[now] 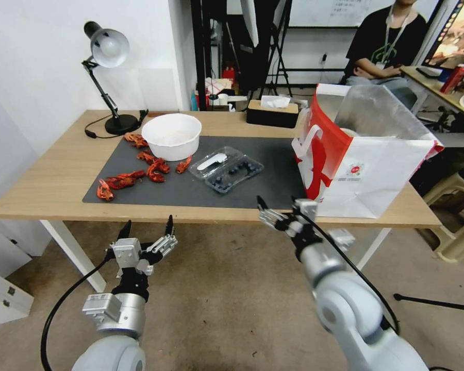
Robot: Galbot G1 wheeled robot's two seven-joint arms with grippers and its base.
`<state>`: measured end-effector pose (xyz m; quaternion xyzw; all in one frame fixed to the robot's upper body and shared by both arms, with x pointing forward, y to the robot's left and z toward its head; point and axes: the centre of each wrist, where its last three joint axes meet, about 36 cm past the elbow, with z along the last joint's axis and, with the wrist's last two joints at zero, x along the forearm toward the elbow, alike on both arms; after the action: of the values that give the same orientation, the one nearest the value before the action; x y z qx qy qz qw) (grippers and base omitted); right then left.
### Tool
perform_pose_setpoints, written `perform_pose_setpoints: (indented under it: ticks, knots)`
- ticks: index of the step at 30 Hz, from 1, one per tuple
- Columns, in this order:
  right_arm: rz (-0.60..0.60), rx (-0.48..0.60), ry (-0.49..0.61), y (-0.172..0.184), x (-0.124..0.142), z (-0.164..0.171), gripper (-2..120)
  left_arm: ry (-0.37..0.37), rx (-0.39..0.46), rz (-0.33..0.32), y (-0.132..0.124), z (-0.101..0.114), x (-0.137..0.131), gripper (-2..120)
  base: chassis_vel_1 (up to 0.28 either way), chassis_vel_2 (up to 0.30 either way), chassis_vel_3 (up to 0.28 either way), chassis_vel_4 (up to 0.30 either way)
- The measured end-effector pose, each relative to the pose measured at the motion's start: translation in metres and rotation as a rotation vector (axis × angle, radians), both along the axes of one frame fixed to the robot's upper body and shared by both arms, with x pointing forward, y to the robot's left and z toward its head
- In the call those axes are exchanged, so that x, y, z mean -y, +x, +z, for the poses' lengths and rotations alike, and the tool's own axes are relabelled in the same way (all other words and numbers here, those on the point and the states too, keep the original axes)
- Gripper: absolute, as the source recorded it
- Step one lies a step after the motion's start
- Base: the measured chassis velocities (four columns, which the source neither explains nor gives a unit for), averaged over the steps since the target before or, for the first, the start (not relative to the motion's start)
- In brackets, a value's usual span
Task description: Close the takeout container lid, then place the container into the takeout bag.
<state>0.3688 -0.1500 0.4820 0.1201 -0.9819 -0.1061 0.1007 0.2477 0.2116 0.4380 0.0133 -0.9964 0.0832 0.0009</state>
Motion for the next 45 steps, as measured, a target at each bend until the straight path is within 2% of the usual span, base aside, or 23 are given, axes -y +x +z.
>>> perform_pose_setpoints:
  ticks: [3, 5, 8, 16, 29, 37, 45]
  knots:
    - [-0.014, -0.035, -0.012, 0.025, -0.027, 0.003, 100, 0.002, -0.001, 0.007, 0.0, -0.001, -0.001, 100, 0.0, 0.0, 0.0, 0.0]
    - [-0.017, -0.044, -0.017, 0.03, -0.033, 0.003, 100, 0.003, -0.001, 0.008, 0.0, -0.001, -0.002, 100, 0.0, 0.0, 0.0, 0.0]
    - [-0.03, -0.082, -0.05, 0.044, -0.057, 0.004, 100, 0.006, -0.001, 0.013, 0.0, -0.002, -0.003, 100, 0.0, 0.0, 0.0, 0.0]
    - [-0.068, -0.144, -0.119, 0.066, -0.084, 0.007, 100, 0.007, -0.001, 0.018, 0.0, -0.006, -0.004, 100, 0.0, 0.0, 0.0, 0.0]
    - [-0.107, -0.224, -0.196, 0.103, -0.107, 0.006, 100, 0.007, -0.002, 0.02, 0.003, -0.008, -0.004, 100, 0.0, 0.0, 0.0, 0.0]
    - [-0.102, -0.267, -0.203, 0.11, -0.118, 0.01, 100, 0.004, -0.001, 0.026, 0.004, -0.009, -0.006, 100, 0.0, 0.0, 0.0, 0.0]
    - [-0.105, -0.287, -0.212, 0.107, -0.116, 0.011, 100, 0.001, -0.002, 0.028, 0.006, -0.012, -0.007, 100, 0.0, 0.0, 0.0, 0.0]
